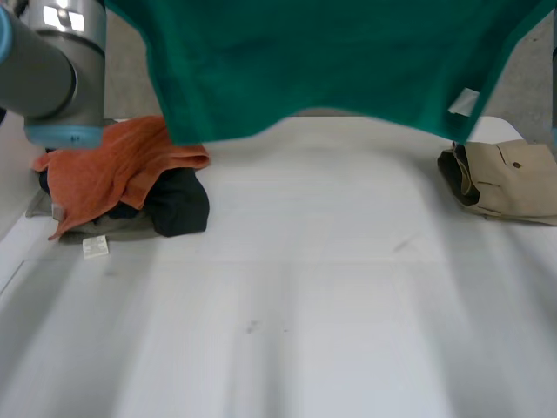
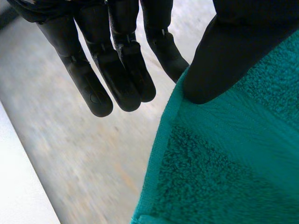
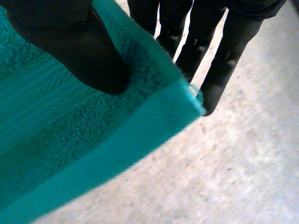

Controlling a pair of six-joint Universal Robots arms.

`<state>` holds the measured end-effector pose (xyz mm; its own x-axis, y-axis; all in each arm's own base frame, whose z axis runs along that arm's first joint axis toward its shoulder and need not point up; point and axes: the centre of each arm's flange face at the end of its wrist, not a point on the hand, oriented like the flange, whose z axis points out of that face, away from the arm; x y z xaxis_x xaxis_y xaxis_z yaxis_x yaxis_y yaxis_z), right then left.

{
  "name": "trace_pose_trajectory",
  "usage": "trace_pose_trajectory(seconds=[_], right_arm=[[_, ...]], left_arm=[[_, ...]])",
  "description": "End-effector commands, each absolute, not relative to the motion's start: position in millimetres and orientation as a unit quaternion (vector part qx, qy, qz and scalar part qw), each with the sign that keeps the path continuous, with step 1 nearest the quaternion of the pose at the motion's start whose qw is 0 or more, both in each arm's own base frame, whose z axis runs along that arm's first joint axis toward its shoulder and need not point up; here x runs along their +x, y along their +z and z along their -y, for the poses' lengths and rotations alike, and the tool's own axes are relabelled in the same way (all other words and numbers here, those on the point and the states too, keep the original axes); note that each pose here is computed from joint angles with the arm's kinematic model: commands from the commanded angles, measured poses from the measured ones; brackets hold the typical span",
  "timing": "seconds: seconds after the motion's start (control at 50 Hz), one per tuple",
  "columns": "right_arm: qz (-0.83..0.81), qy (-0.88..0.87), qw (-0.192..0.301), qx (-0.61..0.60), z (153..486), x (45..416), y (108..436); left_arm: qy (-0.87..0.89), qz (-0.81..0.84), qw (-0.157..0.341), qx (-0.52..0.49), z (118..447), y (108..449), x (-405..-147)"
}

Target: Fold the laundry.

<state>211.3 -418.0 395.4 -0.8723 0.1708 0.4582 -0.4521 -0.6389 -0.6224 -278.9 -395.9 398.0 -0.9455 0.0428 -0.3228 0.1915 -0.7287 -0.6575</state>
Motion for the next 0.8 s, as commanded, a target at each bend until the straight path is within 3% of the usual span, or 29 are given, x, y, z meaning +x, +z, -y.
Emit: trace_pose_trajectory(seconds=[0.02, 0.06, 0.24, 0.3, 0.38, 0.5, 0.62, 0.72, 0.8], right_arm=[[0.467, 0.841, 0.158, 0.224, 425, 214, 342], [0.483, 0.830, 0.153, 0.234, 426, 215, 328], [0.630, 0.707, 0.110, 0.303, 405, 210, 209], [0.684, 0.647, 0.094, 0.323, 385, 206, 174], [0.747, 0.553, 0.074, 0.362, 345, 201, 141], [0.761, 0.467, 0.110, 0.436, 289, 178, 168], [0.755, 0.363, 0.152, 0.525, 232, 146, 187], [0.747, 0.344, 0.154, 0.547, 217, 144, 192], [0.742, 0.355, 0.158, 0.546, 221, 145, 193]], left_arm=[[-0.850, -0.485, 0.039, 0.204, 395, 318, -274], [-0.834, -0.507, 0.038, 0.213, 391, 301, -273], [-0.735, -0.621, 0.022, 0.271, 347, 206, -270], [-0.696, -0.653, 0.019, 0.298, 324, 178, -270], [-0.651, -0.677, 0.038, 0.342, 291, 167, -261], [-0.571, -0.696, 0.090, 0.426, 225, 174, -230], [-0.469, -0.722, 0.095, 0.500, 156, 174, -205], [-0.411, -0.742, 0.084, 0.523, 134, 170, -197], [-0.433, -0.733, 0.090, 0.517, 151, 172, -203]])
